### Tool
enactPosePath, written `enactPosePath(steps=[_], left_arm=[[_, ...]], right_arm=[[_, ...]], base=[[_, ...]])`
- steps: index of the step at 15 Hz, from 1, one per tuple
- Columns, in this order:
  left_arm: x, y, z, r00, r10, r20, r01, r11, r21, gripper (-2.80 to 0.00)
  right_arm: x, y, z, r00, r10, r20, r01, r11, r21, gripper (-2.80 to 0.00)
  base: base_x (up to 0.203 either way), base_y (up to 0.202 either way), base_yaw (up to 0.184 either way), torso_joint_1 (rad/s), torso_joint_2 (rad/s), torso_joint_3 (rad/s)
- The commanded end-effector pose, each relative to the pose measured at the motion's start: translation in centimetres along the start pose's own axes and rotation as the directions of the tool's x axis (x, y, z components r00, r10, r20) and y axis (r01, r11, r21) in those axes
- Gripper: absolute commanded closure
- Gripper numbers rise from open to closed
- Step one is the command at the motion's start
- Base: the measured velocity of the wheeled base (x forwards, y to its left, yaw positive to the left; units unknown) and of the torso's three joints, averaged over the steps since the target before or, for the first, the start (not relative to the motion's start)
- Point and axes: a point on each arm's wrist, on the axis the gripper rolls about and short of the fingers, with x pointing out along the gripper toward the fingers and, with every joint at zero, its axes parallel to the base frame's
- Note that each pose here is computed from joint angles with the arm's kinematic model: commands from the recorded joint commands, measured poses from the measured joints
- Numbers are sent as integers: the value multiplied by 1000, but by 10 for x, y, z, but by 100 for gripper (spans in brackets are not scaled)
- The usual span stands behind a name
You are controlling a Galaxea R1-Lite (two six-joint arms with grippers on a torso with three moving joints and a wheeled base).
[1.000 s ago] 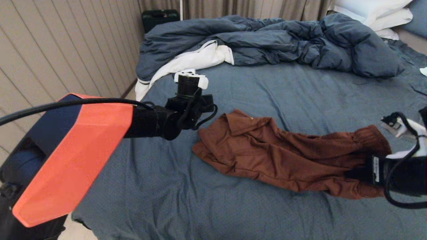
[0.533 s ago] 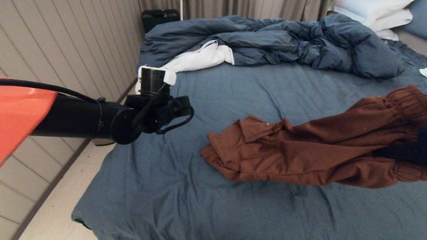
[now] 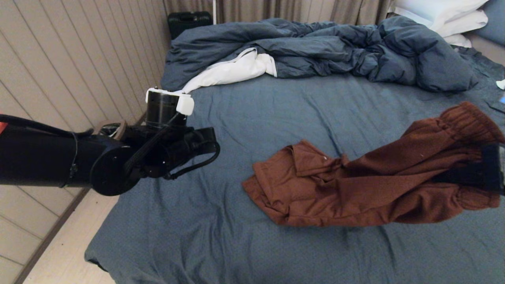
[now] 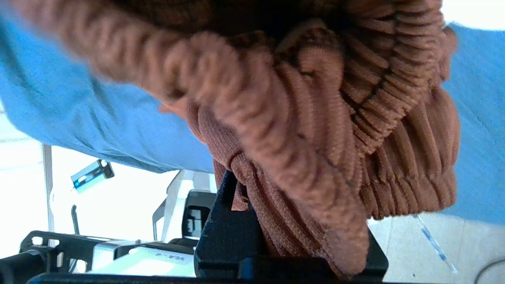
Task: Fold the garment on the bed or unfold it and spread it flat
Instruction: Fold the brown shorts
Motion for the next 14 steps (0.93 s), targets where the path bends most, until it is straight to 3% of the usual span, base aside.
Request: enactPosePath(steps=[1, 5, 8, 11, 14], left_arm=[[-16, 12, -14, 1000, 2, -10, -2, 1000, 0, 0], [-38, 29, -39, 1000, -10, -15, 10, 1000, -3, 0], [-47, 35, -46, 999, -31, -8, 31, 999, -15, 0], [-52, 42, -60, 999, -40, -16, 39, 998, -46, 0], [-51, 45, -68, 998, -48, -33, 47, 998, -50, 0]], right_arm=[[47, 11, 14, 995, 11, -101, -13, 1000, -21, 0], [120, 56, 24, 978, 93, -188, -113, 989, -100, 0], [160, 83, 29, 969, 112, -222, -143, 981, -130, 0], [212, 97, 23, 955, 83, -285, -129, 981, -147, 0], [248, 108, 23, 952, 81, -295, -131, 979, -156, 0]], base=[[0, 0, 0, 0, 0, 0], [0, 0, 0, 0, 0, 0], [0, 0, 0, 0, 0, 0], [0, 0, 0, 0, 0, 0], [0, 0, 0, 0, 0, 0]])
